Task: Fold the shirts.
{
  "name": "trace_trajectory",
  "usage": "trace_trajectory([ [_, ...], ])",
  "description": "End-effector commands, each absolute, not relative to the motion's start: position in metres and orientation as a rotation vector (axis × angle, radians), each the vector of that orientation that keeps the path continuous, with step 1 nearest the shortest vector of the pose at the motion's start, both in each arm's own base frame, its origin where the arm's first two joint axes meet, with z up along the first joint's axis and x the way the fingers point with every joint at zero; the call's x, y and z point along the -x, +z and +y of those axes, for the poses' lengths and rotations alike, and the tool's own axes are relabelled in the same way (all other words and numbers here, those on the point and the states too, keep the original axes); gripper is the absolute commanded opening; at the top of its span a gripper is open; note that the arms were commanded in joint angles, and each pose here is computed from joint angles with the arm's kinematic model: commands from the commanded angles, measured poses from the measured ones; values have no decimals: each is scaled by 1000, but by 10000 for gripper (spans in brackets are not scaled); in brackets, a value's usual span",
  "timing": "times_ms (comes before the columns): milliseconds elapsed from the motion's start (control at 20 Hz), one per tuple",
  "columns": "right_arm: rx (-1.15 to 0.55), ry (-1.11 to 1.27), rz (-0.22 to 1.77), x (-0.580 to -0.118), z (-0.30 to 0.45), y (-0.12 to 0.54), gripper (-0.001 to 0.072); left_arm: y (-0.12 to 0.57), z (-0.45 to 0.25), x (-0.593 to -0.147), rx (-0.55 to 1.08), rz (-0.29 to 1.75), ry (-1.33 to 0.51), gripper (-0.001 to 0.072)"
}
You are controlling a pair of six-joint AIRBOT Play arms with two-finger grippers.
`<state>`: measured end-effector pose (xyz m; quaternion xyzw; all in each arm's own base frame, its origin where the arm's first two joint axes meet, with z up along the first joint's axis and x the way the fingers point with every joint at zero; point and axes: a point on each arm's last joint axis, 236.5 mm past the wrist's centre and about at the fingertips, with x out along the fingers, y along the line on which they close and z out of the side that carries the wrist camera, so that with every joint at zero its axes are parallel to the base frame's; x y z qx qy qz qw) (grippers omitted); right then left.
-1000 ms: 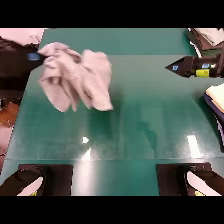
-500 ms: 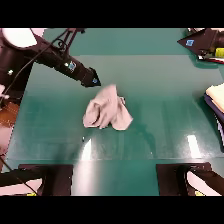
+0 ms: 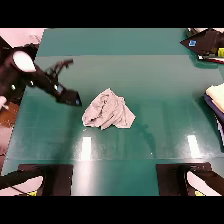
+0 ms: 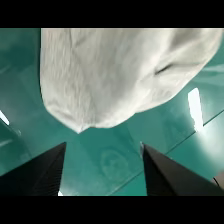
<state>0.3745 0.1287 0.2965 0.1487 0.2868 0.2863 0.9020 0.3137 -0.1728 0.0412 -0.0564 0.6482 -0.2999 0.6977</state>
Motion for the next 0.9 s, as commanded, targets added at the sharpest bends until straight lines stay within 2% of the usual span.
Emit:
trace_trajectory([
  [0, -301, 589, 599, -374, 128, 295, 15, -29, -164, -267, 195, 1559, -623, 538],
  [200, -301, 594, 606, -373, 129, 294, 15, -69, -183, -256, 344, 1504, -634, 538],
  [550, -318, 603, 649, -366, 132, 288, 15, -72, -191, -297, 519, 1333, -515, 536],
  [600, -315, 609, 661, -364, 133, 286, 15, -70, -191, -304, 534, 1309, -501, 424],
  [650, -312, 614, 674, -361, 134, 284, 15, -69, -190, -309, 544, 1289, -489, 167],
  [750, -304, 631, 706, -355, 137, 279, 15, -68, -192, -310, 559, 1285, -490, 25],
  [850, -307, 657, 751, -347, 146, 266, 15, -64, -195, -305, 542, 1308, -522, 23],
])
